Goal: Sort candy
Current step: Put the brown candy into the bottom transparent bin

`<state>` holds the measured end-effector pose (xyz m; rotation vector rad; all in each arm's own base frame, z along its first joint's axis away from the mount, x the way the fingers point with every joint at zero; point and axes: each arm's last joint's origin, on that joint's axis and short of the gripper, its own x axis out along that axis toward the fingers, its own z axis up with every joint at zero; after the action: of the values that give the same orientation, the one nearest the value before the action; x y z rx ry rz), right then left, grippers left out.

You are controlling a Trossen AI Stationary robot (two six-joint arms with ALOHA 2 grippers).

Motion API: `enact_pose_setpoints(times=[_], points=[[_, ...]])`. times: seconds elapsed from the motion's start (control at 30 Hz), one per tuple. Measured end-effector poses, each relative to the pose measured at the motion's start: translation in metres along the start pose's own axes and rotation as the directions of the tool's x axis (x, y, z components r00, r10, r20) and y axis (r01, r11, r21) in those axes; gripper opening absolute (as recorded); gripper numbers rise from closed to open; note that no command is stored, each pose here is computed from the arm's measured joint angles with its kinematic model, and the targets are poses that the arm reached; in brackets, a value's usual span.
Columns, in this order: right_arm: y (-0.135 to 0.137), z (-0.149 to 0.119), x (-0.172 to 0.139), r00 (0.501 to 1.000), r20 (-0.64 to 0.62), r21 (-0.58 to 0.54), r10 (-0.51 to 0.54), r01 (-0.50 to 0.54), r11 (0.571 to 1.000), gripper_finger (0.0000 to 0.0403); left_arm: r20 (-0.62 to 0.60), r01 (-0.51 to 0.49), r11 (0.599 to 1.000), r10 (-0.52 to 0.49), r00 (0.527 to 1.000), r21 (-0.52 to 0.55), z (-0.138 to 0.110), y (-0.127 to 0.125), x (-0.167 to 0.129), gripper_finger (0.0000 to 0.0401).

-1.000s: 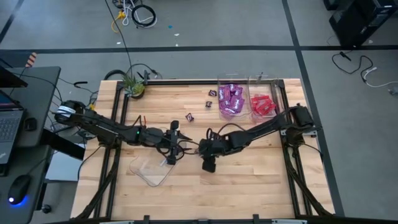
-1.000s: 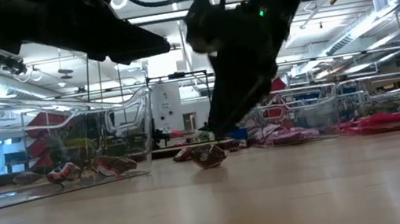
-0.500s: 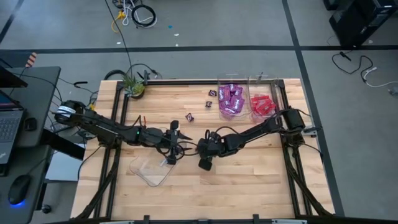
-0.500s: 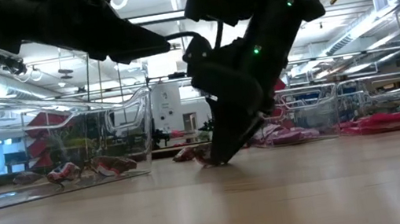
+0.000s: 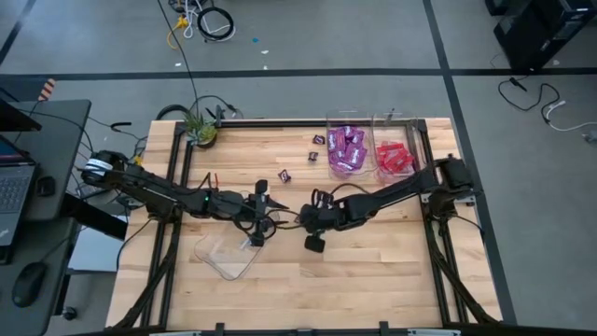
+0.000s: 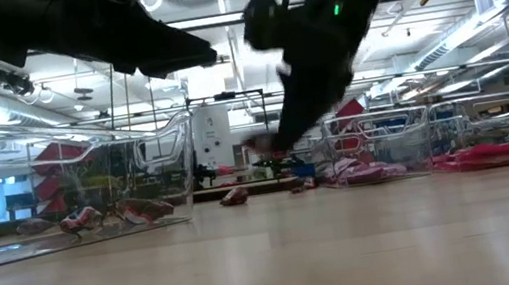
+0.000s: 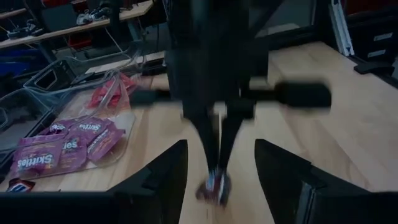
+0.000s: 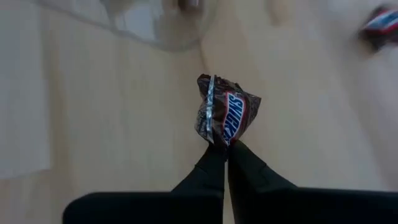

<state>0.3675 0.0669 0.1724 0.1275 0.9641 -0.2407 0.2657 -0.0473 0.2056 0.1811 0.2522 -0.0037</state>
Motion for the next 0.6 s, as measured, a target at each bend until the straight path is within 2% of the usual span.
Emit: enact_pose_setpoints(times=[0.17, 0.27, 0.43, 0.6], points=[[-0.003, 0.014, -0.043, 0.994, 0.1, 0.005, 0.047, -0.048, 0.999, 0.0006, 0.002, -0.004, 1.0, 0.004, 1.0, 0.03, 0.0, -0.001, 0.0, 0.0188], [-0.004, 0.02, -0.06, 0.985, 0.153, -0.005, 0.084, -0.084, 0.996, 0.0002, 0.006, 0.006, 0.993, -0.007, 1.0, 0.114, 0.001, -0.005, -0.001, 0.0188], [-0.003, 0.026, -0.074, 0.966, 0.198, -0.035, 0.168, -0.164, 0.986, 0.0002, 0.047, -0.015, 0.972, 0.004, 0.999, 0.235, 0.006, -0.012, -0.003, 0.0188], [0.0, 0.028, -0.075, 0.949, 0.205, -0.06, 0.242, -0.234, 0.97, 0.0001, 0.05, -0.028, 0.955, 0.014, 0.999, 0.295, 0.006, -0.013, -0.003, 0.0188]])
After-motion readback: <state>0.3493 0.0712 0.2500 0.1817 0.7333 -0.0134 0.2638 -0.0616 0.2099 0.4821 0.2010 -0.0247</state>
